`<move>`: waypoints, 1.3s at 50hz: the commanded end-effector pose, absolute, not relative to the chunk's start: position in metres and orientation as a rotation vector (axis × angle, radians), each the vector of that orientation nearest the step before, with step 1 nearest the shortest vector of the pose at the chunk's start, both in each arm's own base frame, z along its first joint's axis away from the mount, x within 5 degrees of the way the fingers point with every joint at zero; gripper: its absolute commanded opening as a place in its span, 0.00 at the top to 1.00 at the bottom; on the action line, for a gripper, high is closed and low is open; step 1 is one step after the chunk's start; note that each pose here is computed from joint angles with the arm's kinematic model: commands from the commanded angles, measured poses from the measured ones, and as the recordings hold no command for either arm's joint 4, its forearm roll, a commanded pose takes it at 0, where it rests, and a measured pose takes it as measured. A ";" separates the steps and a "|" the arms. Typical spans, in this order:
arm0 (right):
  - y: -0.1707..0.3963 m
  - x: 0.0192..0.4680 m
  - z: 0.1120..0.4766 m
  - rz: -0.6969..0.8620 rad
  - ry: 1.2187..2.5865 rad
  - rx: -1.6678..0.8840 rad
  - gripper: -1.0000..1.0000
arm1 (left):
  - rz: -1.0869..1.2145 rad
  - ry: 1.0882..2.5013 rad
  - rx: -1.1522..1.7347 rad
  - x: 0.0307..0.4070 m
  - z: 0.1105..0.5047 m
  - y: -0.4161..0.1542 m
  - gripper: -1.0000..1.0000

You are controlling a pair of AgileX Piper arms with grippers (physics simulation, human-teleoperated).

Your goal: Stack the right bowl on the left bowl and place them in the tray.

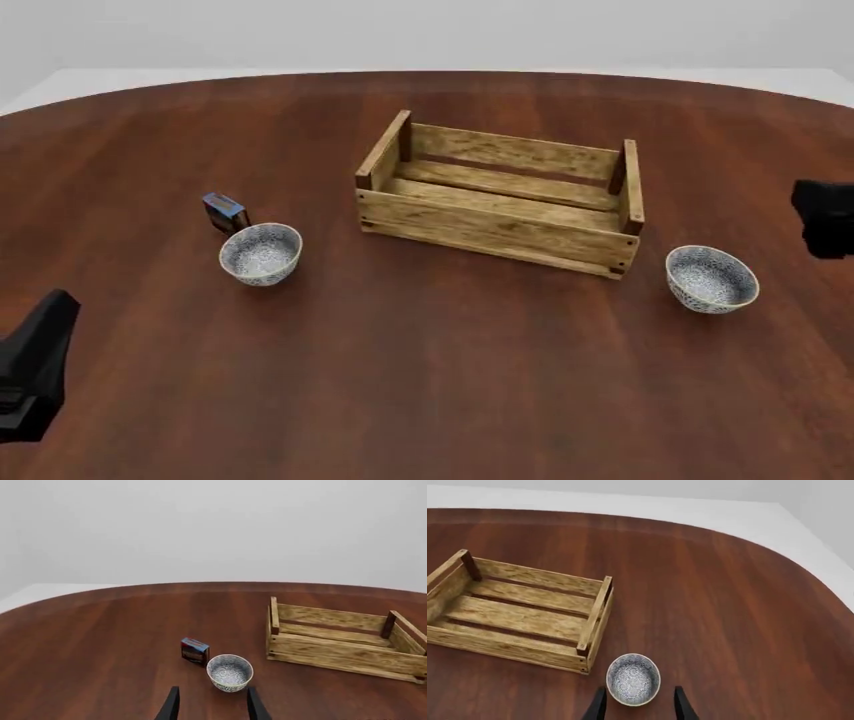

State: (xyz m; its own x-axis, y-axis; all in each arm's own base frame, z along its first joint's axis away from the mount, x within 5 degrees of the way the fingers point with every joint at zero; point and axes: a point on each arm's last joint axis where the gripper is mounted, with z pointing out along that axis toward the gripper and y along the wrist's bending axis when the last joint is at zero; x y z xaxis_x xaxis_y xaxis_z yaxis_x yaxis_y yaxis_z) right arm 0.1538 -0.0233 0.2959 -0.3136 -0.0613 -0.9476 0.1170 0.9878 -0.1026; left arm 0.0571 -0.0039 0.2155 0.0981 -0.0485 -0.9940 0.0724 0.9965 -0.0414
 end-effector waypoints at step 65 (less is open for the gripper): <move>-0.044 0.264 0.254 -0.144 2.249 0.069 0.00 | -0.110 1.475 -0.006 0.058 0.218 -0.004 0.00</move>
State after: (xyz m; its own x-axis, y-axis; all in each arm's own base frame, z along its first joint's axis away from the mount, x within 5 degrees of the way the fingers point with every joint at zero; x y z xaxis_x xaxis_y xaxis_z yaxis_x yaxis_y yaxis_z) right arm 0.2586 -0.0510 0.2612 -0.6367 -0.0556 -0.7691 0.0817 0.9869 -0.1390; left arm 0.0601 -0.0034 0.2185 0.0878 -0.0833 -0.9926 0.0632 0.9950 -0.0779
